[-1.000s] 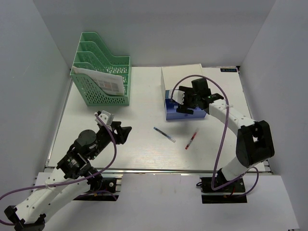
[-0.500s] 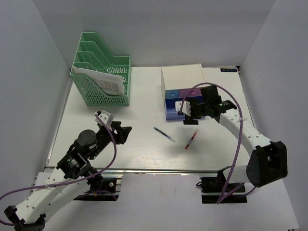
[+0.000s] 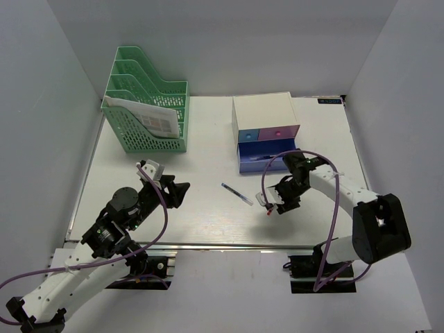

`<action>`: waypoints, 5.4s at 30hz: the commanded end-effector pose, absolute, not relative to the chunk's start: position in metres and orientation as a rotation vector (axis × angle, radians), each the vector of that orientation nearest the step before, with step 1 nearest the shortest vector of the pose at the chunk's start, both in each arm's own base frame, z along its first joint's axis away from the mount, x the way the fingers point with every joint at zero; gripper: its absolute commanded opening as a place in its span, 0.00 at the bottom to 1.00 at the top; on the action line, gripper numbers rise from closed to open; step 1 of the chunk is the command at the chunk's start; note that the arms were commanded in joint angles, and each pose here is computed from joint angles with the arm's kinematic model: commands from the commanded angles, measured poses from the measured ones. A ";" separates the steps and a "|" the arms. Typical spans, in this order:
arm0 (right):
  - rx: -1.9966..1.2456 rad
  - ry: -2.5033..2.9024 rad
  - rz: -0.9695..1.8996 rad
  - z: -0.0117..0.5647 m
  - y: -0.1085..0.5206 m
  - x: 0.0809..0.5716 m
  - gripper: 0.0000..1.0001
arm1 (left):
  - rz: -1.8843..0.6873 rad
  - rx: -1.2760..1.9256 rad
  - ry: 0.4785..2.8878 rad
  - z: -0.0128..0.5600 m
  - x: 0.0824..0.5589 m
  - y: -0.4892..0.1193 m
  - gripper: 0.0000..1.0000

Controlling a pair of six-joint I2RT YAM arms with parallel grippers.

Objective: Organize the desk

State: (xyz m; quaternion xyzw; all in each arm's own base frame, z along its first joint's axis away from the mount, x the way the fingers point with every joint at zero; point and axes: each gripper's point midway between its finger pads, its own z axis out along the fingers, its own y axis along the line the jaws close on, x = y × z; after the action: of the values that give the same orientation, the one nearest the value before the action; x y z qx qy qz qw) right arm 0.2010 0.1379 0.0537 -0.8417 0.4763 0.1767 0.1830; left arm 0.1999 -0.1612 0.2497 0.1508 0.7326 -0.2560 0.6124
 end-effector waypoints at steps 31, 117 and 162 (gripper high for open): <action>-2.445 1.353 0.378 0.039 0.166 0.243 0.46 | -0.600 0.352 1.660 0.257 0.198 -0.160 0.68; -0.883 1.787 0.799 0.208 0.140 0.316 0.60 | -0.434 1.728 1.579 0.067 0.268 -0.324 0.70; -0.865 1.762 0.640 0.216 0.125 0.320 0.00 | -0.584 1.549 1.671 0.108 0.285 -0.348 0.00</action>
State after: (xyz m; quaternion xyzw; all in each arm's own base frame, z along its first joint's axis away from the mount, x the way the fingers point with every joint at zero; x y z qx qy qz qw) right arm 0.3138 0.1314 0.2083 -0.3707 0.7325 0.2902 0.4917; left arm 0.2545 -0.3236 0.0391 0.6393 0.6772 -0.2261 0.2856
